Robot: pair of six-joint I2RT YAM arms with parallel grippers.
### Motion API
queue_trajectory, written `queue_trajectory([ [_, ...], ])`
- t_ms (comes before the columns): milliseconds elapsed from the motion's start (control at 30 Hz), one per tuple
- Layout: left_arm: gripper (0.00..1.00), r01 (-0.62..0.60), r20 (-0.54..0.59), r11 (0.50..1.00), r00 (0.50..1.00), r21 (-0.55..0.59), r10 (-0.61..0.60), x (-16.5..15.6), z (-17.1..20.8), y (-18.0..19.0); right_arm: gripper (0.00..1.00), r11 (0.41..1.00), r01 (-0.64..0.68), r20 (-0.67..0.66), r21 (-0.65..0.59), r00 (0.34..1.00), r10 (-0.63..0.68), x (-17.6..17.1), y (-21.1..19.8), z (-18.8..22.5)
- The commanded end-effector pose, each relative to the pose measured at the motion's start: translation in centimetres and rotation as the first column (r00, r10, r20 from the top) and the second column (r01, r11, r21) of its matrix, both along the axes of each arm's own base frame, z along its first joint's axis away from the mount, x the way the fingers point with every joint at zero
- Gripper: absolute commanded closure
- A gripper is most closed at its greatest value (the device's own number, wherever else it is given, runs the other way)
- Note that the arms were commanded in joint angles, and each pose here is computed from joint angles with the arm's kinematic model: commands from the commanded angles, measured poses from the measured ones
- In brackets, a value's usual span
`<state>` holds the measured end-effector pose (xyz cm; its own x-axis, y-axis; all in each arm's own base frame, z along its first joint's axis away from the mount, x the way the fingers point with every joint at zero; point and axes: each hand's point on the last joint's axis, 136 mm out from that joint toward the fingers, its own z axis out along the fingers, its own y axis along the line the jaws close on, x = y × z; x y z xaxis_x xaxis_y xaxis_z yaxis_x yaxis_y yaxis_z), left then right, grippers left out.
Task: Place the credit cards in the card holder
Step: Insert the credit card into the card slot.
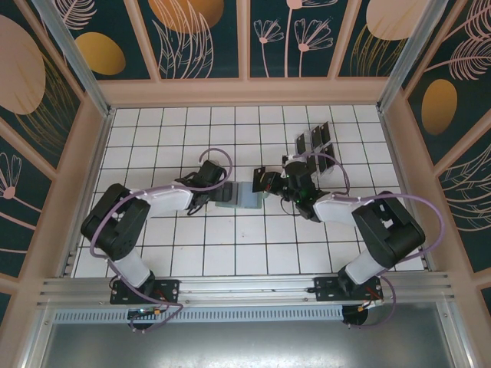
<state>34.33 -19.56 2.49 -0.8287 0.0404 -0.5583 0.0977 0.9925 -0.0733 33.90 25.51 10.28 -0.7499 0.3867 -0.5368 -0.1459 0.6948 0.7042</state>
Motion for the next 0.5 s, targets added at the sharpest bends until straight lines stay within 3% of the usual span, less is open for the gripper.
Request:
queue_trajectory([
  [0,0.01,-0.017,-0.004,1.000,1.000,0.004,0.017,0.0,-0.8,0.0,1.00,1.000,0.011,0.040,-0.025,0.999,-0.010,0.2,-1.3,1.2],
  [267,0.01,-0.098,-0.069,0.995,0.993,0.017,0.099,-2.4,-2.9,1.7,1.00,0.998,-0.068,0.049,0.010,0.997,0.067,-0.2,-0.1,1.7],
  [467,0.02,-0.140,-0.037,0.990,0.990,-0.017,0.139,-2.3,-0.9,1.9,1.00,0.984,-0.161,0.067,0.081,0.986,0.156,-1.2,1.7,2.0],
])
